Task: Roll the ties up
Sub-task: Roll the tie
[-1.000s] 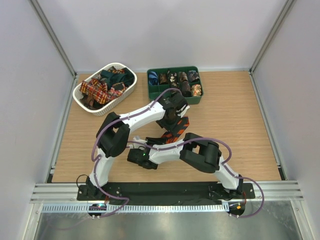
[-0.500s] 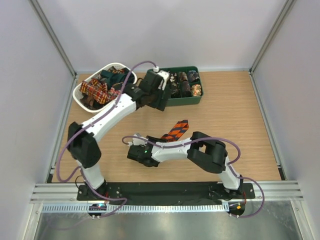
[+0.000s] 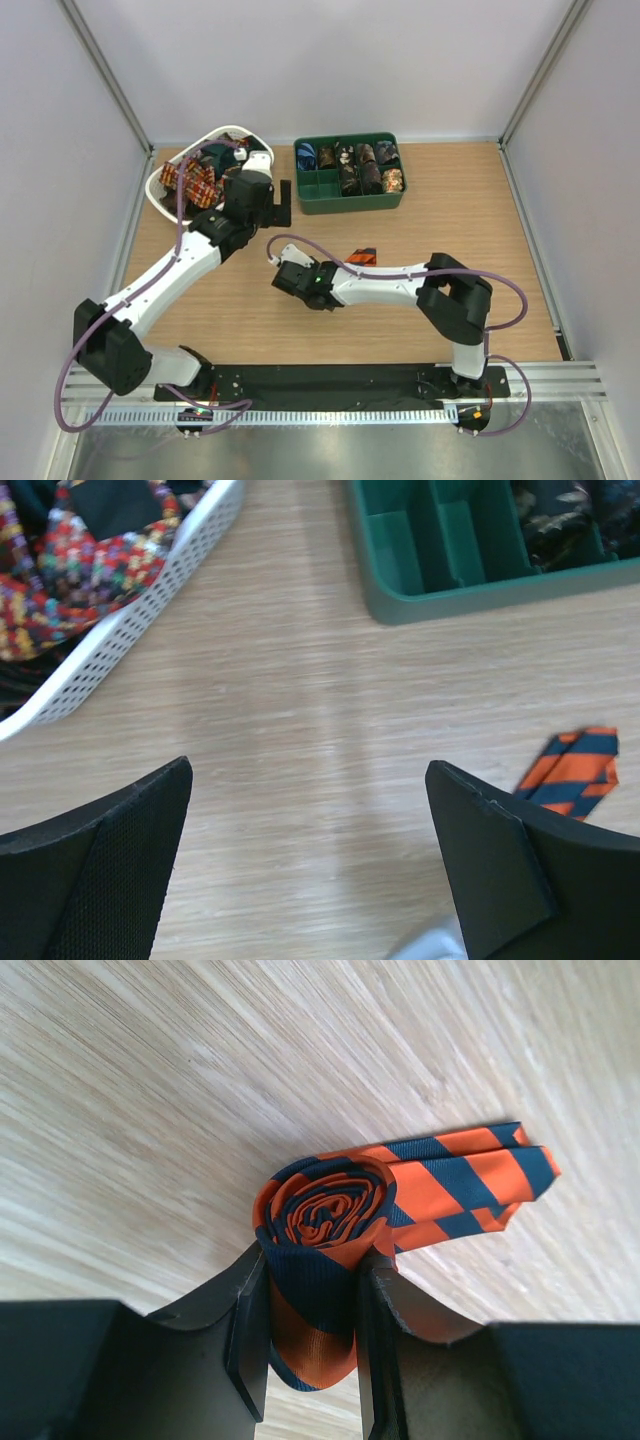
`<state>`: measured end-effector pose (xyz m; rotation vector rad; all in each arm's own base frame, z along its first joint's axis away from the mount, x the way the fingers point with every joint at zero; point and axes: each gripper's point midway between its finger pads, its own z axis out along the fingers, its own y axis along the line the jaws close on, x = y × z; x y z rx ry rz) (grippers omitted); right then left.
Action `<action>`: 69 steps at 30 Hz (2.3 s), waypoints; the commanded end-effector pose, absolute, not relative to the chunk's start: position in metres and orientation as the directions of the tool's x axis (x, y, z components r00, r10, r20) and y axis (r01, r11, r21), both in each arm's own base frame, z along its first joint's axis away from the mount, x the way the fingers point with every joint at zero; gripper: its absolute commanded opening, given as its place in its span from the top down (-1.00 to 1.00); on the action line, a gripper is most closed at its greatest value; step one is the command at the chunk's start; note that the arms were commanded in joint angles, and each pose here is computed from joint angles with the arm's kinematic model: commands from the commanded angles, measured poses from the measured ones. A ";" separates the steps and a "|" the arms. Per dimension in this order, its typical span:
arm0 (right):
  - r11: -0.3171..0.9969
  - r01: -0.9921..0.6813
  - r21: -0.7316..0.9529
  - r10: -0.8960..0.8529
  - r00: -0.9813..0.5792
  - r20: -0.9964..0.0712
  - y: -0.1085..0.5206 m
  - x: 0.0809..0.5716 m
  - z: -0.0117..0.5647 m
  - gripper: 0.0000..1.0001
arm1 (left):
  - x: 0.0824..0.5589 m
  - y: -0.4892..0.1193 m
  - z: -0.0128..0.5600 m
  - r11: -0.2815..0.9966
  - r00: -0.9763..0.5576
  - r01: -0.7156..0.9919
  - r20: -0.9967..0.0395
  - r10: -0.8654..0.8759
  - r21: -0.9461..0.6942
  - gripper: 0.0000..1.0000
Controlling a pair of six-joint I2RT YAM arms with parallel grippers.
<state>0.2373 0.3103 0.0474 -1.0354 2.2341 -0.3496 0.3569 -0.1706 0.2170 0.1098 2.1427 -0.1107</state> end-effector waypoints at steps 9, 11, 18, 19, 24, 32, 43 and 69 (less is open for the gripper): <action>0.790 -0.612 -0.028 -0.541 -0.675 -0.501 0.316 0.208 0.043 0.98 | 0.354 -0.120 0.250 0.970 -0.309 -0.123 -0.921 -0.237 -0.208 -1.00; 0.803 -0.595 0.036 -0.502 -0.707 -0.499 0.312 0.211 0.043 0.98 | 0.352 -0.121 0.250 0.969 -0.308 -0.112 -0.920 -0.244 -0.219 -1.00; 0.787 -0.531 0.313 -0.360 -0.808 -0.467 0.305 0.213 0.050 0.98 | 0.349 -0.134 0.241 0.959 -0.265 -0.016 -0.924 -0.277 -0.283 -1.00; 0.772 -0.527 0.354 -0.337 -0.813 -0.475 0.308 0.216 0.052 0.98 | 0.345 -0.137 0.229 0.959 -0.280 0.007 -0.922 -0.269 -0.282 -1.00; 0.715 -0.455 0.531 -0.243 -0.874 -0.422 0.293 0.221 0.048 0.98 | 0.336 -0.176 0.225 0.907 -0.233 0.267 -0.936 -0.266 -0.324 -1.00; 0.562 -0.354 0.748 -0.178 -0.935 -0.308 0.282 0.216 0.043 0.98 | 0.315 -0.231 0.198 0.782 -0.272 0.580 -0.959 -0.076 -0.227 -1.00; 0.493 -0.242 0.836 -0.121 -0.970 -0.209 0.275 0.240 0.029 0.98 | 0.270 -0.292 0.145 0.605 -0.241 0.795 -0.936 0.257 -0.039 -1.00; 0.500 -0.222 0.837 -0.104 -0.975 -0.196 0.268 0.254 0.012 0.98 | 0.249 -0.343 0.065 0.401 -0.279 0.915 -0.798 0.534 -0.051 -0.99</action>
